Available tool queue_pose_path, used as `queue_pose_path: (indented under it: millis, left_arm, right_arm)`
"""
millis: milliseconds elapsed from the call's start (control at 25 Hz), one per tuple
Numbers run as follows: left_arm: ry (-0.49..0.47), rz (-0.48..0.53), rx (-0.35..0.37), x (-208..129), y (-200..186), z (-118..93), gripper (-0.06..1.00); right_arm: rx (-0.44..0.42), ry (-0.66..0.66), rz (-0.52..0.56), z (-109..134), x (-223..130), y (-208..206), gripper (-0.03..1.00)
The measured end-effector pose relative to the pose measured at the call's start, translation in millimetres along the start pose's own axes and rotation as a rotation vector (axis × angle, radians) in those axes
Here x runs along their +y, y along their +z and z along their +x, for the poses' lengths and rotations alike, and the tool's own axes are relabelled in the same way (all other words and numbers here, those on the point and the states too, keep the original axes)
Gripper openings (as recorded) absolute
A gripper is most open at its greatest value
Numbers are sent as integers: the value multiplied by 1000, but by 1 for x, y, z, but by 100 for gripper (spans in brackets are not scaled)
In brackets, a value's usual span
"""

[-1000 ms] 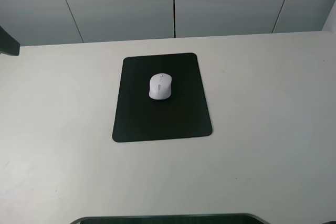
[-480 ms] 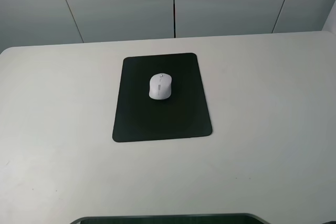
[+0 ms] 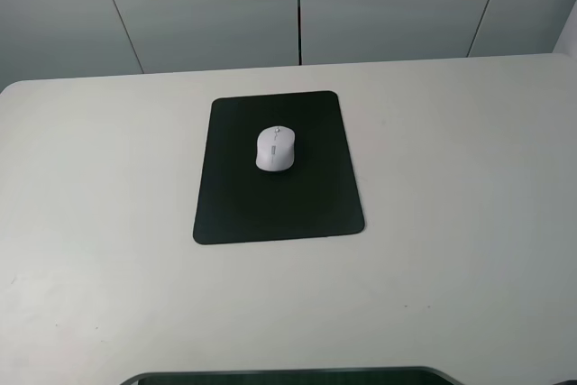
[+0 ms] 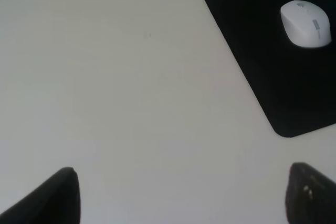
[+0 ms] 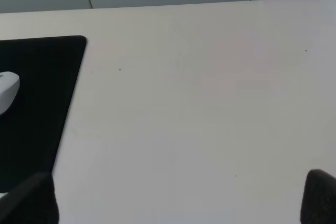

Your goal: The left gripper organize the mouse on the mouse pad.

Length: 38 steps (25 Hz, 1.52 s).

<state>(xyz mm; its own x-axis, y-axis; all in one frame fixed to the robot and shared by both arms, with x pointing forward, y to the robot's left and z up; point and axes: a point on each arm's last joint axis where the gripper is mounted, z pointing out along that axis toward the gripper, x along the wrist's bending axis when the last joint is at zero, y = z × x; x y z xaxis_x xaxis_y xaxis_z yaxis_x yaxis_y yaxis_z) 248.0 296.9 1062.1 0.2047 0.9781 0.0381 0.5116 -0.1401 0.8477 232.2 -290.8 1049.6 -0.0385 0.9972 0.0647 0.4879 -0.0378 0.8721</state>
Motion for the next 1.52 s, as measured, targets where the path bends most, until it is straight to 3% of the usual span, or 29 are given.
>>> queue_pose_path:
  millis: [200, 680, 760, 960, 1080, 1520]
  left_arm:
    - [5, -76, 3, -14, -11, -1, 75]
    - [-3, -81, 4, -15, -11, -2, 75]
    - [-19, -80, 24, -15, -11, -3, 75]
    - [-103, -74, 168, -14, -10, -4, 75]
    - [-138, -73, 219, -14, -10, -5, 75]
    - [-145, -73, 225, -14, -10, -5, 75]
  right_arm:
    - [0, 0, 0, 0, 0, 0, 70]
    - [0, 0, 0, 0, 0, 0, 70]
    - [0, 0, 0, 0, 0, 0, 70]
    - [0, 0, 0, 0, 0, 0, 70]
    - [0, 0, 0, 0, 0, 0, 70]
    - [0, 0, 0, 0, 0, 0, 70]
